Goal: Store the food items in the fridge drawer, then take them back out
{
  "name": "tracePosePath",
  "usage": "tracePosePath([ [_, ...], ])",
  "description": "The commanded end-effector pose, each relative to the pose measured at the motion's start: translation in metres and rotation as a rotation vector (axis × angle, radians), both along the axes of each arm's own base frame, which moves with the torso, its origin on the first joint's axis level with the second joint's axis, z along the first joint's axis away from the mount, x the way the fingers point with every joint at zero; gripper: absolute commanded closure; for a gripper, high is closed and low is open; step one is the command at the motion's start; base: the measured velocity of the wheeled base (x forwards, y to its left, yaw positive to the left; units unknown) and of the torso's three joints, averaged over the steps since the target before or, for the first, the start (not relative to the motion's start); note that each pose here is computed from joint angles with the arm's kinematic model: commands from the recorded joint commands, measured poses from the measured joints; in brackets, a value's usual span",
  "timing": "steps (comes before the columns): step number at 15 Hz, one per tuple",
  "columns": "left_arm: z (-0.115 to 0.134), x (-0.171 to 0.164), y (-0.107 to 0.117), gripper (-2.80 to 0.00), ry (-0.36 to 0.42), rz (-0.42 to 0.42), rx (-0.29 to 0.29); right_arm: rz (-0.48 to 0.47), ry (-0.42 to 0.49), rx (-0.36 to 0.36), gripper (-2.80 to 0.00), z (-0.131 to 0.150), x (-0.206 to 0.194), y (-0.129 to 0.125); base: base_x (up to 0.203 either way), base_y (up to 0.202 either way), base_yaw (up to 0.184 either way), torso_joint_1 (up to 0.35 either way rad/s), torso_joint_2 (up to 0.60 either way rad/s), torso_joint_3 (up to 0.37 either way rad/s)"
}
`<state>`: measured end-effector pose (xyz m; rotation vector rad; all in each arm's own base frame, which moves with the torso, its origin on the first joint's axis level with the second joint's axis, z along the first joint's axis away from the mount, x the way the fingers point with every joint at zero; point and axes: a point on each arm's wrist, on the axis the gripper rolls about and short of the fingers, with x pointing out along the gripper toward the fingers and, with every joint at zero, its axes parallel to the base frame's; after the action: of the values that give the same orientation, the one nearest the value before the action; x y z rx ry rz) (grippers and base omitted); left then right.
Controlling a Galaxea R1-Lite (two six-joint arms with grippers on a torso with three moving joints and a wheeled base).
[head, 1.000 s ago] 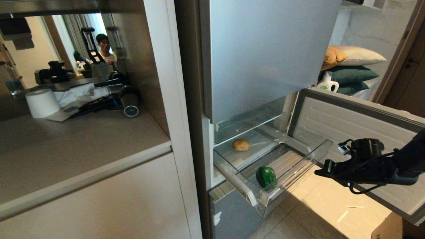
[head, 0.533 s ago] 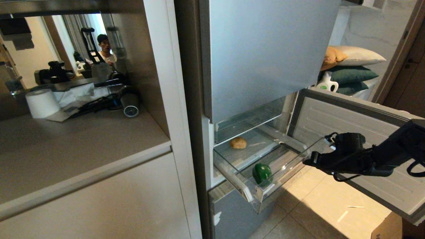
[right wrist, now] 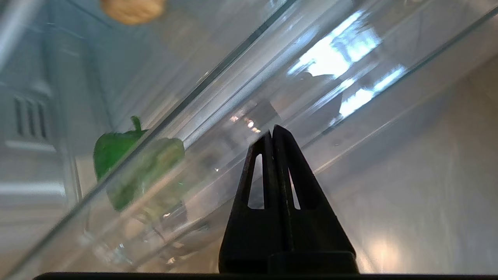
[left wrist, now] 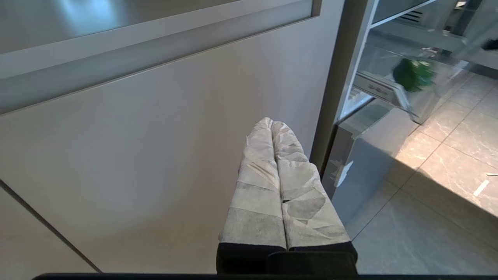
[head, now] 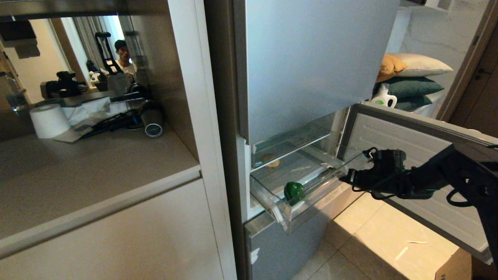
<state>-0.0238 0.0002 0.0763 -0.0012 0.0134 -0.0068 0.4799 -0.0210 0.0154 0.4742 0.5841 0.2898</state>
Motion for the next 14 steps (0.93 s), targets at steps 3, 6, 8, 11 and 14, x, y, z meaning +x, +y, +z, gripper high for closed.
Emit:
tracePosePath([
  [3,0.0,0.0,0.0,0.0,0.002,0.001,0.0,0.03,-0.101,-0.002,0.0,0.003,0.022,0.014,0.0,0.0,0.0,0.0,0.0,0.0],
  [6,0.0,0.0,0.0,0.0,0.002,0.002,0.0,0.033,-0.124,-0.004,0.0,-0.003,0.032,0.017,0.0,0.0,0.0,0.0,0.0,0.0],
  [8,0.0,0.0,0.0,0.0,0.002,0.001,0.0,0.009,-0.09,-0.016,0.0,-0.008,0.026,0.016,0.0,0.0,0.0,0.0,0.0,0.0],
  [11,0.0,0.0,0.0,0.0,0.002,0.002,0.0,-0.016,-0.036,-0.029,0.0,-0.012,0.01,0.008,0.0,0.0,0.0,0.0,0.0,0.0],
  [14,0.0,0.0,0.0,0.0,0.002,0.001,0.0,-0.016,-0.045,-0.028,0.0,-0.028,0.022,0.006,0.0,0.0,0.0,0.0,0.0,0.0],
])
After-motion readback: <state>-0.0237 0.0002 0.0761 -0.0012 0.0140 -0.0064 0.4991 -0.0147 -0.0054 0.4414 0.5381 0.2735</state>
